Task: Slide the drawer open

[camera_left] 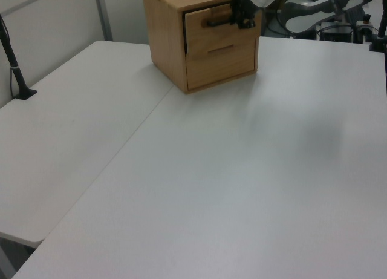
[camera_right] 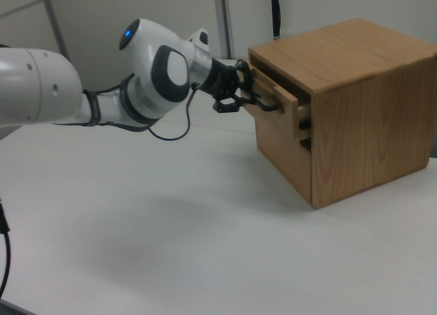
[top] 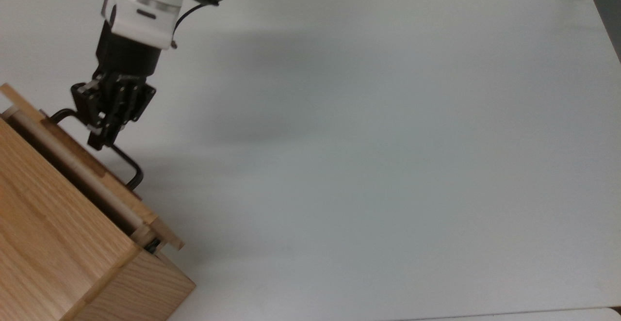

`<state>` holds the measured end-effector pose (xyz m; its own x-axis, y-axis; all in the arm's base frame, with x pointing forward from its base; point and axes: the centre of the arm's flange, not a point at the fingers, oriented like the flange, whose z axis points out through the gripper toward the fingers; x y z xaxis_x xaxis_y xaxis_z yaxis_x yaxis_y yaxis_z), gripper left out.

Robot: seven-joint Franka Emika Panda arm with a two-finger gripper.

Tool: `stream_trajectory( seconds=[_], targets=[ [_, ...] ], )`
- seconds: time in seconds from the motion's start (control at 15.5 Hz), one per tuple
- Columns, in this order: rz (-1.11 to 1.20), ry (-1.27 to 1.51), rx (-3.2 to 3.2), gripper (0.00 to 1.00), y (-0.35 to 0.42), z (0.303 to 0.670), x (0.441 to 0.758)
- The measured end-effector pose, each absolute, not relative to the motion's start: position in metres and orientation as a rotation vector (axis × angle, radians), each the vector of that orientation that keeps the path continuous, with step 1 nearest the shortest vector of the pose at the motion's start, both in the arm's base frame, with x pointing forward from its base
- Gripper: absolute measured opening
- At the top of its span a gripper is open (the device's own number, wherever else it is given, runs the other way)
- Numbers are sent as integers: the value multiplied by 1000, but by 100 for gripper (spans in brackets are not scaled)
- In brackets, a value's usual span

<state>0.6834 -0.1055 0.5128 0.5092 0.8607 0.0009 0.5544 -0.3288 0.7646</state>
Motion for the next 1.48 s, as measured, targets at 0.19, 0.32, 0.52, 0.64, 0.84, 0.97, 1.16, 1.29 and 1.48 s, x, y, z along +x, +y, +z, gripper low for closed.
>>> stream_trajectory(
  seconds=[0.19, 0.32, 0.52, 0.64, 0.84, 0.97, 1.16, 1.29, 1.48],
  targets=[
    [491, 1146, 2077, 18, -86, 518, 670],
    [451, 1139, 2108, 18, -72, 522, 663],
    [426, 1138, 2135, 18, -53, 524, 657],
    [422, 1141, 2145, 18, -39, 524, 652],
    [397, 1145, 2158, 18, -21, 526, 647],
    [388, 1148, 2161, 18, -15, 526, 645],
    [387, 1149, 2161, 18, -14, 526, 644],
    [385, 1148, 2161, 19, -14, 527, 644],
    [379, 1149, 2207, 44, 3, 532, 640]
  ],
)
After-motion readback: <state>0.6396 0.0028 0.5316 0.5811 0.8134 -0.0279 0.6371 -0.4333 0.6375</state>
